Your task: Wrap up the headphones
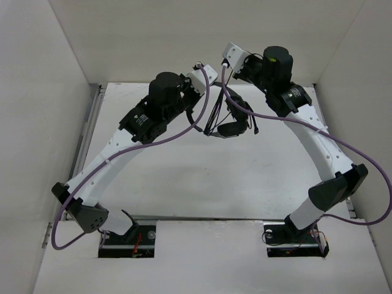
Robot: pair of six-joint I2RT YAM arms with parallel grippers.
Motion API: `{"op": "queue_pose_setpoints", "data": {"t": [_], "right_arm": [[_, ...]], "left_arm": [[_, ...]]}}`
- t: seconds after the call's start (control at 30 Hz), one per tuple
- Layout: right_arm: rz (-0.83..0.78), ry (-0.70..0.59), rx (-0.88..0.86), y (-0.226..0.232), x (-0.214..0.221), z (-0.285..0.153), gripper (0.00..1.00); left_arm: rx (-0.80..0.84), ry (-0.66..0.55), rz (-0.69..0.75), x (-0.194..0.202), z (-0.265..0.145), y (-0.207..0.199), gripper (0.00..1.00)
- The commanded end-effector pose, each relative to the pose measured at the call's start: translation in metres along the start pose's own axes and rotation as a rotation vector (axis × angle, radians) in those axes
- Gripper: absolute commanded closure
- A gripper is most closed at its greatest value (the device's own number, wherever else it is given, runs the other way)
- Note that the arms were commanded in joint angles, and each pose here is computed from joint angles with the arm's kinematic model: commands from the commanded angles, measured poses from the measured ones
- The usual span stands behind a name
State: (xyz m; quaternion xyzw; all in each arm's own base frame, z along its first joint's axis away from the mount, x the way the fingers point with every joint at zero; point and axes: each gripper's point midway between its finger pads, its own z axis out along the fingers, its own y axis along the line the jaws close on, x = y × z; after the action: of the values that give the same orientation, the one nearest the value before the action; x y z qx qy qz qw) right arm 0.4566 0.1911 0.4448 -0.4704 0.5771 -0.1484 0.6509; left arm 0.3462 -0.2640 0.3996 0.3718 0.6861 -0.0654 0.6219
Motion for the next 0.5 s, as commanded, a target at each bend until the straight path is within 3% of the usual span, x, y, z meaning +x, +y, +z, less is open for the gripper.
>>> {"op": "queue_pose_setpoints", "data": {"t": [0.0, 0.23, 0.47], "right_arm": [[0.069, -0.063, 0.143, -0.045, -0.009, 0.002, 1.00], [0.230, -0.115, 0.006, -0.017, 0.001, 0.015, 0.90], [0.475, -0.261, -0.293, 0.028, -0.023, 0.007, 0.83]], "left_arm": [[0.101, -0.060, -0.035, -0.030, -0.025, -0.015, 1.00], [0.174, -0.126, -0.076, -0.065, -0.038, -0.022, 1.00], [0.227, -0.184, -0.152, -0.095, -0.048, -0.024, 1.00]]}}
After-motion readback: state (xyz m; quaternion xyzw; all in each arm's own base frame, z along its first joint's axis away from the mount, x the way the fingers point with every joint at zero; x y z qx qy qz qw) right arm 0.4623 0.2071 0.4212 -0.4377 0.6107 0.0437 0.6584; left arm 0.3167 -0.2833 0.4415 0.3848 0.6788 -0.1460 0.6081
